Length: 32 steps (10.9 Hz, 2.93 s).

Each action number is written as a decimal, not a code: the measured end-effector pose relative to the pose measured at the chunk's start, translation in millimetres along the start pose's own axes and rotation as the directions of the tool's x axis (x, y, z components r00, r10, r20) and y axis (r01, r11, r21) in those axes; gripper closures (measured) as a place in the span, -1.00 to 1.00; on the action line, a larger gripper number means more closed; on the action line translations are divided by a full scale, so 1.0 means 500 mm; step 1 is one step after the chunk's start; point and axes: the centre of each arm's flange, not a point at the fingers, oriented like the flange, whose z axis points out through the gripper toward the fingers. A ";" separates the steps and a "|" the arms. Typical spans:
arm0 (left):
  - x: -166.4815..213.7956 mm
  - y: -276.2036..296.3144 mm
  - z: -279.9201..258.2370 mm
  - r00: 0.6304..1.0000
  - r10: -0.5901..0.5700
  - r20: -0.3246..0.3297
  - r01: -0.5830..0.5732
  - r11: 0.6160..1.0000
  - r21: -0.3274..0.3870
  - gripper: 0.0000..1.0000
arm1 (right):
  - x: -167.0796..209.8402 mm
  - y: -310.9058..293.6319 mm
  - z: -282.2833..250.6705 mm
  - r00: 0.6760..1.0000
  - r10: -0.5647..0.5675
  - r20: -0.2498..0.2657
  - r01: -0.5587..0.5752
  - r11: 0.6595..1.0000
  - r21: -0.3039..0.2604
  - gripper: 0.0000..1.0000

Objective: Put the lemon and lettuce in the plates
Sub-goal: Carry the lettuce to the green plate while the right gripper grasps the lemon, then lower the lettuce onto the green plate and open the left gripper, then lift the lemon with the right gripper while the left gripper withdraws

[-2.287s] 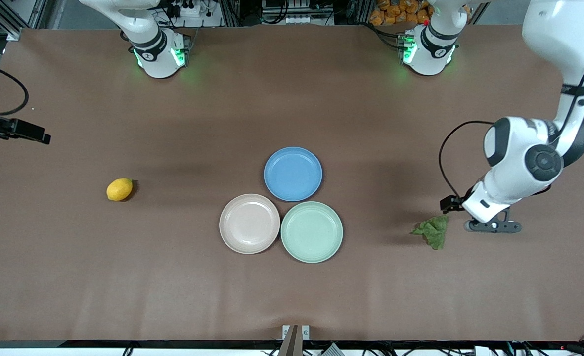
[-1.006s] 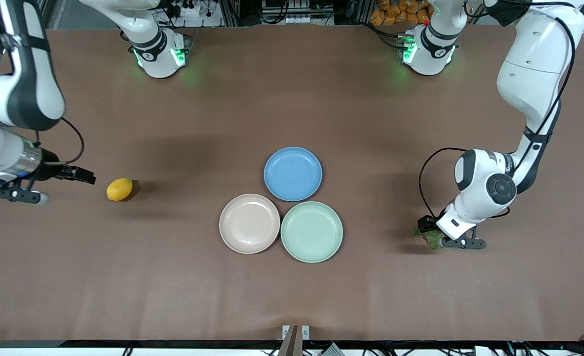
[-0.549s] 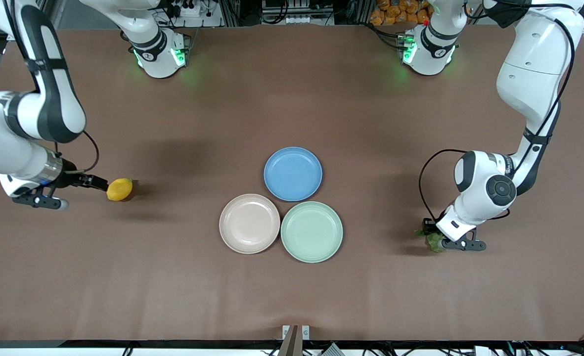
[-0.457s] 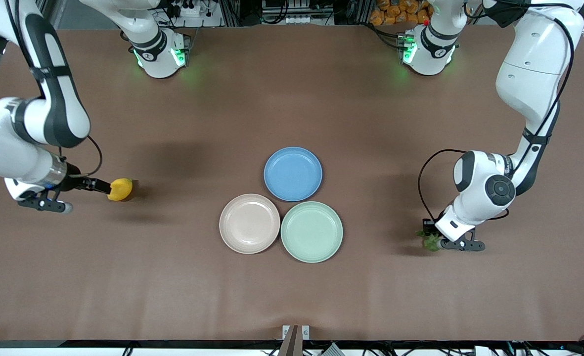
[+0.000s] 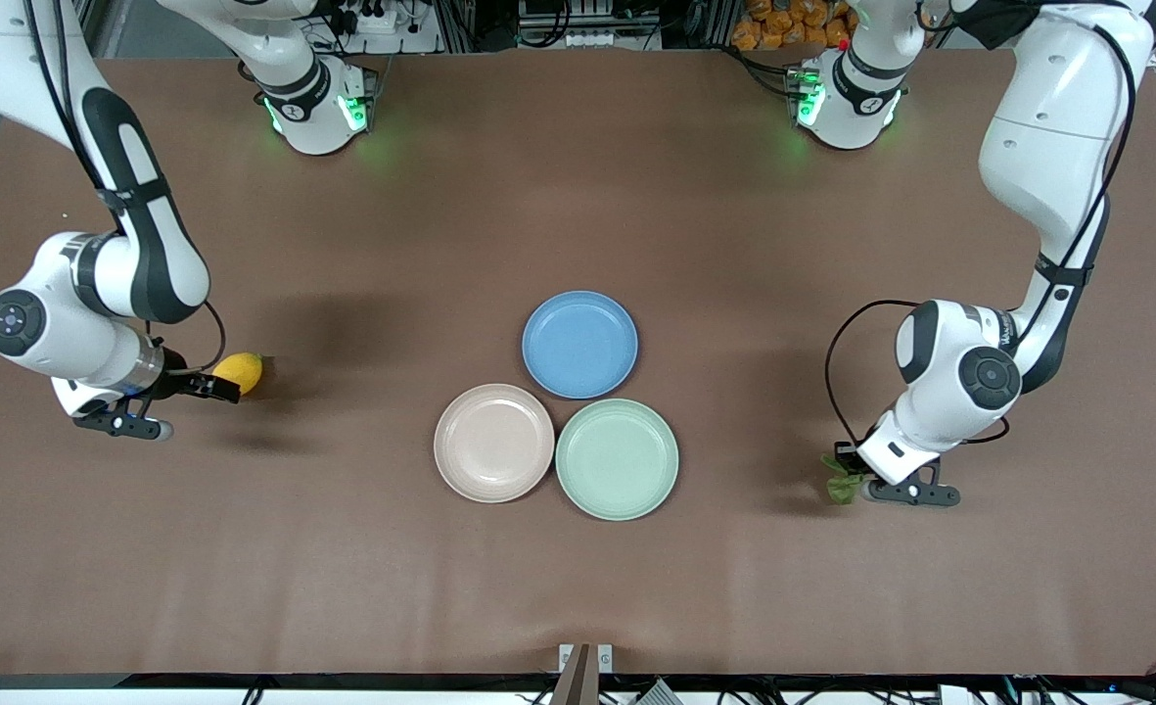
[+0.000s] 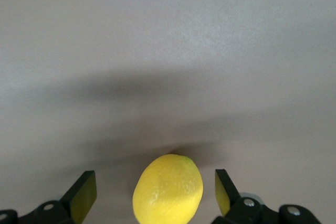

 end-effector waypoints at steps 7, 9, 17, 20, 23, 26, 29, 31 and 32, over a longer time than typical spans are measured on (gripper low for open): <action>0.040 0.378 -0.200 0.993 -0.089 -0.071 0.085 0.994 -0.065 0.93 | -0.037 0.014 0.081 1.000 0.010 -0.010 -0.010 1.000 -0.001 -1.00; 0.013 0.526 -0.205 0.983 -0.169 -0.067 0.161 0.981 -0.107 0.93 | -0.047 0.015 0.092 1.000 0.010 -0.003 -0.010 1.000 -0.002 -1.00; -0.045 0.657 -0.054 0.975 -0.214 -0.065 0.204 0.971 -0.127 0.19 | -0.072 0.016 0.130 1.000 0.010 -0.028 -0.010 1.000 -0.001 -1.00; 0.024 0.628 -0.127 0.959 -0.232 -0.163 0.210 0.967 -0.144 -0.57 | -0.073 0.016 0.157 1.000 0.010 -0.028 -0.010 1.000 -0.003 -1.00; 0.101 0.554 -0.236 0.934 -0.225 -0.277 0.192 0.971 -0.140 -1.00 | -0.075 0.015 0.166 1.000 0.010 -0.024 -0.010 1.000 -0.003 -0.87; 0.138 0.414 -0.326 0.963 -0.117 -0.241 0.118 0.993 -0.010 -1.00 | -0.075 0.007 0.166 1.000 0.012 -0.023 -0.012 1.000 -0.001 -0.37; 0.122 0.334 -0.416 0.987 -0.112 -0.119 0.123 0.988 0.089 -1.00 | -0.068 0.003 0.158 1.000 0.011 0.014 -0.011 1.000 -0.002 -0.31; 0.100 0.317 -0.472 0.990 -0.130 -0.058 0.136 0.982 0.129 -1.00 | -0.051 0.001 0.138 0.999 0.011 0.044 -0.010 1.000 -0.003 -0.30; 0.094 0.307 -0.493 0.989 -0.139 -0.042 0.144 0.979 0.141 -1.00 | -0.042 -0.001 0.128 0.999 0.010 0.049 -0.010 1.000 -0.002 -0.30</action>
